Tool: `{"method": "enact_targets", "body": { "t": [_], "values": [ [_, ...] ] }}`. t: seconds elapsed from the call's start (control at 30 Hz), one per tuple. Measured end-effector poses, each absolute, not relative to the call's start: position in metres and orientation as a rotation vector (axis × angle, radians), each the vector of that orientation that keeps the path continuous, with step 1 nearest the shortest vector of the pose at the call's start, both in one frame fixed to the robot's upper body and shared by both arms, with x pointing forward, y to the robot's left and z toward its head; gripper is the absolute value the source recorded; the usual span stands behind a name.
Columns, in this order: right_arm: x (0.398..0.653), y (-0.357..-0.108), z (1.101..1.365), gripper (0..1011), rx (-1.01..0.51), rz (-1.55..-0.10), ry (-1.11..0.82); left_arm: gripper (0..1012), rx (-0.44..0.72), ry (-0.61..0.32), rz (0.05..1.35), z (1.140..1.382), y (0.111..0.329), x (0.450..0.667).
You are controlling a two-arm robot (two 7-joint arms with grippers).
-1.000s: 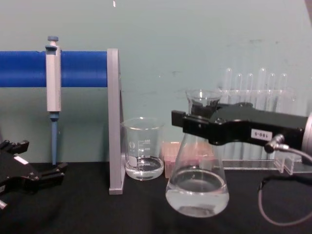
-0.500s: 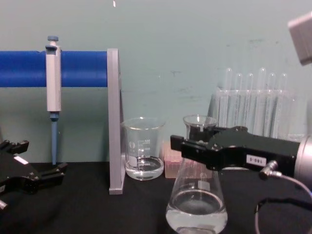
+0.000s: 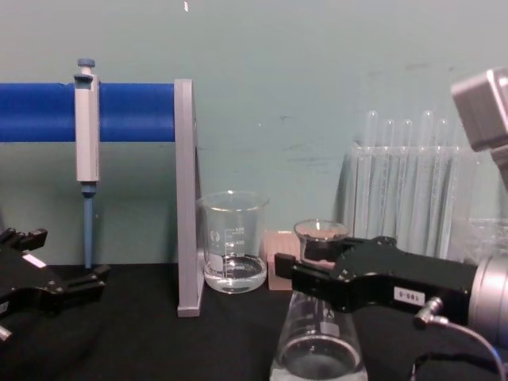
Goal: Grasp the erlenmeyer flask with one hand, shake it three times, then place it back.
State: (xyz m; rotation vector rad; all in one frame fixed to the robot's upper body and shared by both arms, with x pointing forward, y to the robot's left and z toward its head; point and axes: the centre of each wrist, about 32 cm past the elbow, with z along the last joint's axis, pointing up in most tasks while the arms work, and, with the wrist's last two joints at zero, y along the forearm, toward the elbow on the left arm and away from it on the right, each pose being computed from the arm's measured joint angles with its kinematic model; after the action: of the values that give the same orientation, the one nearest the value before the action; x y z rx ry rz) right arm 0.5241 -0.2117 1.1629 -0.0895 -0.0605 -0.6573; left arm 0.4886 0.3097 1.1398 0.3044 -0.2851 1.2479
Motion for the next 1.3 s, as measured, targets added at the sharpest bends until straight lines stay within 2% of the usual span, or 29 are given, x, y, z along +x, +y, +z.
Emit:
{"method": "enact_targets", "body": {
  "t": [0.5,1.3],
  "values": [
    [0.526,-0.210,1.152,453,-0.104,-0.658,-0.041,1001,0.304,-0.285,1.248,1.140,0.310,0.489],
    [0.527,-0.209,1.148,453,-0.123,-0.660,-0.043,1001,0.304,-0.285,1.248,1.140,0.310,0.489]
  ]
}}
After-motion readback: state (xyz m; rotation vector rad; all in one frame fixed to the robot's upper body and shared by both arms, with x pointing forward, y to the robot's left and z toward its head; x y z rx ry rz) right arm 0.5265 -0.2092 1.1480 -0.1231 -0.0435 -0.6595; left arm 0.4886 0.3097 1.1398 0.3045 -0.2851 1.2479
